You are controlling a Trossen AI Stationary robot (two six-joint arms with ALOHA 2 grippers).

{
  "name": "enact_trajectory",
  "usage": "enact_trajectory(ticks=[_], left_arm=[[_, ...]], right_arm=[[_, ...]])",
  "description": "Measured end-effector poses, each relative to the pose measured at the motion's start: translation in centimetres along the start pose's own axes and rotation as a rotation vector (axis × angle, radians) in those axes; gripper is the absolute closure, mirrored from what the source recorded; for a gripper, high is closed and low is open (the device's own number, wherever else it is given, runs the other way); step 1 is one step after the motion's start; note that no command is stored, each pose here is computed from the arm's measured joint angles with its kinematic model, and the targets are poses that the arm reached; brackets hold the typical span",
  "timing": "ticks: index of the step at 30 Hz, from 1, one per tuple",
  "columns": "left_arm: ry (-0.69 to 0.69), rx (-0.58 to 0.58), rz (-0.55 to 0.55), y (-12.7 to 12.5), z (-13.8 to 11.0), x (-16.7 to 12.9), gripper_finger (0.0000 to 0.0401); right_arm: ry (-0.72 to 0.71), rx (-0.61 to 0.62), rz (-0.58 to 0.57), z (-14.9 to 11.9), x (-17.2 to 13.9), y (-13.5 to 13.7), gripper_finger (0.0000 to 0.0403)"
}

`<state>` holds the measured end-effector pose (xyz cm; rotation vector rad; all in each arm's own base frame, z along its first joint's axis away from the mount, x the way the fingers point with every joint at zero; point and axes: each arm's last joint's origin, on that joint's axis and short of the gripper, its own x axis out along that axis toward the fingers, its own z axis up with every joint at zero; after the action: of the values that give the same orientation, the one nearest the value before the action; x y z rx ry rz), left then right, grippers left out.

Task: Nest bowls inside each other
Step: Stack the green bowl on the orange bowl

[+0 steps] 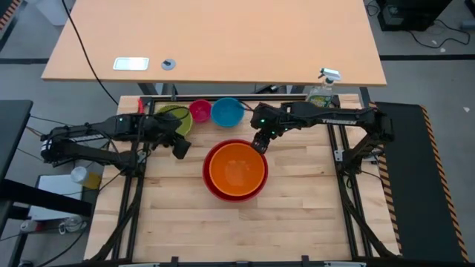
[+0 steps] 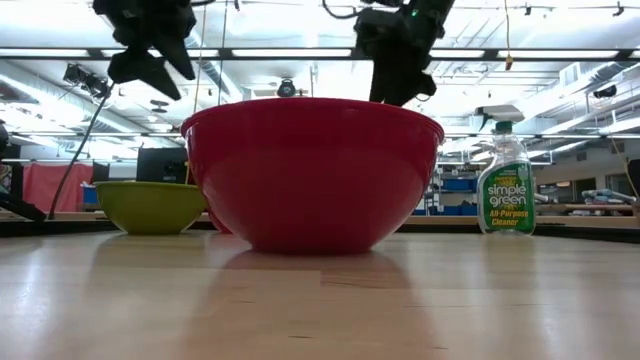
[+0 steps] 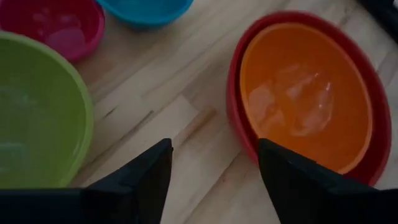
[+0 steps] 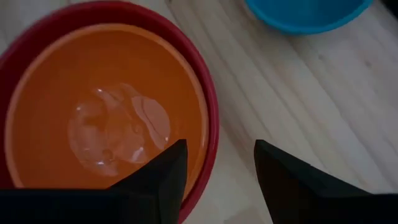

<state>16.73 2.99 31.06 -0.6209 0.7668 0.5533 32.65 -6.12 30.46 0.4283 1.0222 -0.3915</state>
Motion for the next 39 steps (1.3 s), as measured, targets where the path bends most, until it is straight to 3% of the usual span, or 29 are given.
enact_trajectory(ticks=[8, 13, 19, 24, 31, 39], left_arm=[[0.131, 0.025, 0.151, 1.4, 0.1, 1.8, 0.0186], [0.252, 0.122, 0.263, 2.5, 0.4, 3.7, 0.0186], [0.488, 0.217, 0.426, 3.8, -0.1, 5.9, 0.0186], [0.573, 0.3, 0.535, 4.1, -0.2, 7.6, 0.0183], [0.668, 0.385, 0.541, 4.1, -0.3, 9.2, 0.0177], [0.675, 0.386, 0.543, 4.3, -0.3, 9.4, 0.0177]], right_arm=[[-0.061, -0.012, -0.017, 0.1, -2.5, -1.5, 0.021], [-0.067, -0.012, -0.051, 0.2, -2.8, -2.1, 0.021], [-0.085, -0.005, -0.056, 0.5, -2.8, -2.8, 0.021], [-0.076, -0.01, -0.059, 0.5, -2.8, -3.0, 0.021], [-0.086, -0.002, -0.057, 0.6, -2.8, -3.0, 0.0219], [-0.107, -0.001, -0.07, 0.7, -2.8, -2.9, 0.0235]])
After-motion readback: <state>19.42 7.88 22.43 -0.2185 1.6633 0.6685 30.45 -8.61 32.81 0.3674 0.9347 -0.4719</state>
